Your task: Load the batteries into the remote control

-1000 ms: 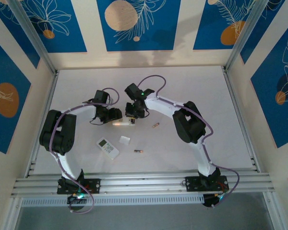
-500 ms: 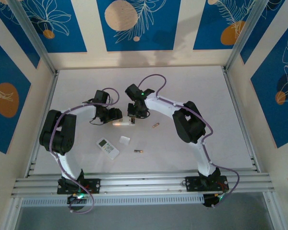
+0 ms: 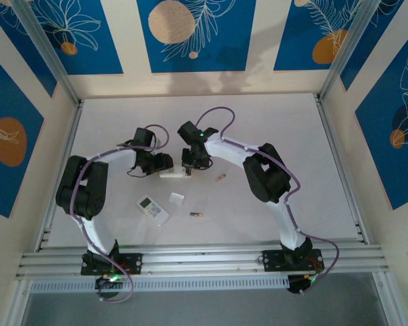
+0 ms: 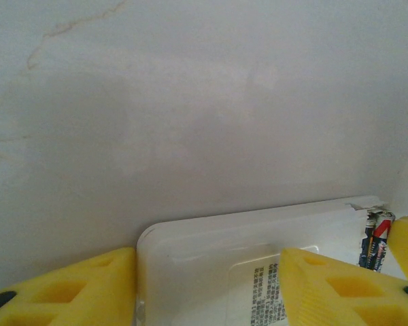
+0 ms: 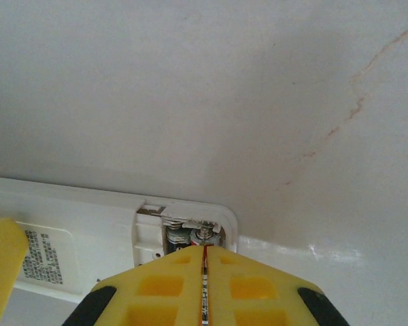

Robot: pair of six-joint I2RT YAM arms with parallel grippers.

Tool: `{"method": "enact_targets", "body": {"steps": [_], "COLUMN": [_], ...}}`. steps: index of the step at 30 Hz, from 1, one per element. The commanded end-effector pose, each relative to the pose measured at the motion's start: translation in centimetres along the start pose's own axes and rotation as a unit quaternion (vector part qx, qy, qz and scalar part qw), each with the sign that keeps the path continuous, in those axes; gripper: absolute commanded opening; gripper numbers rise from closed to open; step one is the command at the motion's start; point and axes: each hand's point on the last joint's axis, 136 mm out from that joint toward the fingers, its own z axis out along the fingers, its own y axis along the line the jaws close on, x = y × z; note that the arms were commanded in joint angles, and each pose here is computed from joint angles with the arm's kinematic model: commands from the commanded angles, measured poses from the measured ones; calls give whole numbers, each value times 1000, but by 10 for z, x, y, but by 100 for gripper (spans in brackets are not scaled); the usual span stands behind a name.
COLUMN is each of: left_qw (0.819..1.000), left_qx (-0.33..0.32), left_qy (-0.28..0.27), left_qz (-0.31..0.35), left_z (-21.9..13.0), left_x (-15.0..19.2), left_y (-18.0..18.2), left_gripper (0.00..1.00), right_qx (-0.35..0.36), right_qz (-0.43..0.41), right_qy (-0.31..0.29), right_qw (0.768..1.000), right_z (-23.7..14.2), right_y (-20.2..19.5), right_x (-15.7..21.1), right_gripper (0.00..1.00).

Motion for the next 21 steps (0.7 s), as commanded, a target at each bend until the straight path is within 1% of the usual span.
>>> {"method": "enact_targets", "body": {"steps": [1,4,12,17,21], "left_qw": [998,998,998,998,998], "left_qx": [7,9,9,9,9], "left_qy": [66,65,64,60,59], "left_qz": [-17,-17,-17,-19,-20], "left_z": [8,8,6,3,2], "left_x": [35,34,35,37,39], "left_y": [3,1,1,2,3], "left_gripper": [57,57,57,57,57], "right_qx": [81,107,119,115,111], "right_qz": [3,12,6,-1,11], "right_qy": [74,107,155,170,195], "right_qw": [994,988,981,979,974], "right_z": [43,49,58,53,49], "right_y": [-38,-49,-55,-49,-48], "right_x": [44,61,102,113,121], "right_gripper": [9,9,8,8,9]}}
